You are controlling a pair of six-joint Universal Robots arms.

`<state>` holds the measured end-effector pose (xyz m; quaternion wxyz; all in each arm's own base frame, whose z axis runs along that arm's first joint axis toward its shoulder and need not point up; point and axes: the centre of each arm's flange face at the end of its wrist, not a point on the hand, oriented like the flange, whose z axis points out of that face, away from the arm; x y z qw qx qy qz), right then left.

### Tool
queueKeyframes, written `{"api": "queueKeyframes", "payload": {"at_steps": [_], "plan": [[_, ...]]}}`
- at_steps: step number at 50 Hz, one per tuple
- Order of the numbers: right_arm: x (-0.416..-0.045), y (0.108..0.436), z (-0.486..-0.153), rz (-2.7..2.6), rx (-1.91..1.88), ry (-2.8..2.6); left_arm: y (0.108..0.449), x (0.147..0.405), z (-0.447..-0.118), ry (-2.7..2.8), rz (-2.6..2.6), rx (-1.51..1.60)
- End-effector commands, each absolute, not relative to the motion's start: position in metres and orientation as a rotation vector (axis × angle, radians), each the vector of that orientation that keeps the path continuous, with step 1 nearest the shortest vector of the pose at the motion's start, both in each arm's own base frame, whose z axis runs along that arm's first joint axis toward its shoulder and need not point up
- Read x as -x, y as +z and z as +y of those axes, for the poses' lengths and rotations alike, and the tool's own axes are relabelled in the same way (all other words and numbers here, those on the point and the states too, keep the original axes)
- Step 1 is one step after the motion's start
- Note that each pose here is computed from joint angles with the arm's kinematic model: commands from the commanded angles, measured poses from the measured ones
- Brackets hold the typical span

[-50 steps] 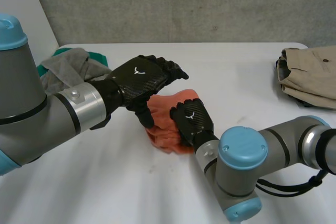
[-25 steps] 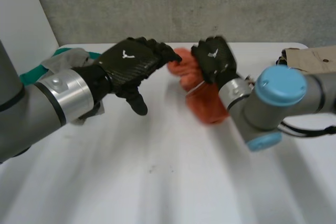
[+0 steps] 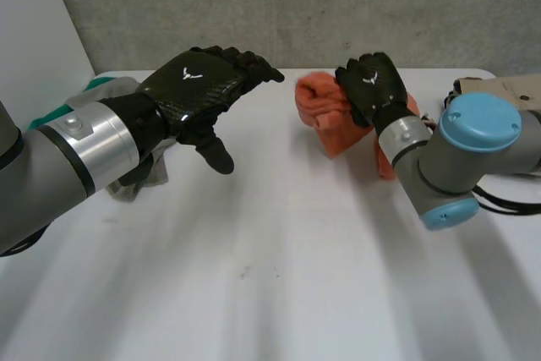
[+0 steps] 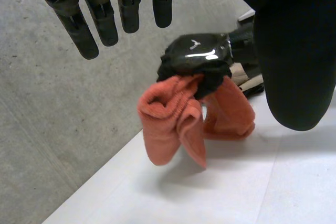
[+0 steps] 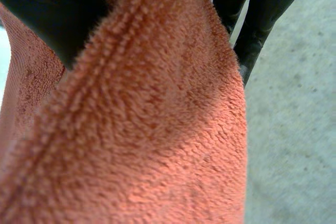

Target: Fold the laundry.

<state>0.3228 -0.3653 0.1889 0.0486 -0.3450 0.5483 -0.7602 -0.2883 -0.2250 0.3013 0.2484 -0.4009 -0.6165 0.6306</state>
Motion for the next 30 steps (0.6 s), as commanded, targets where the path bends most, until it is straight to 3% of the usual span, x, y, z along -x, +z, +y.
{"api": "queueKeyframes", "payload": {"at_steps": [1,6,15,23,30], "plan": [[-0.330,0.234,-0.383,1.535,0.960,-2.480,0.302,0.288,-0.226,1.722,-1.679,1.093],[-0.317,0.262,-0.404,1.467,0.902,-2.592,0.301,0.288,-0.225,1.719,-1.682,1.092],[-0.183,0.273,-0.491,1.550,0.806,-2.849,0.301,0.289,-0.225,1.722,-1.678,1.094],[-0.090,0.209,-0.533,1.650,0.871,-2.884,0.298,0.289,-0.223,1.714,-1.678,1.096],[-0.025,0.133,-0.535,1.837,0.947,-2.748,0.295,0.291,-0.222,1.708,-1.677,1.100]]}}
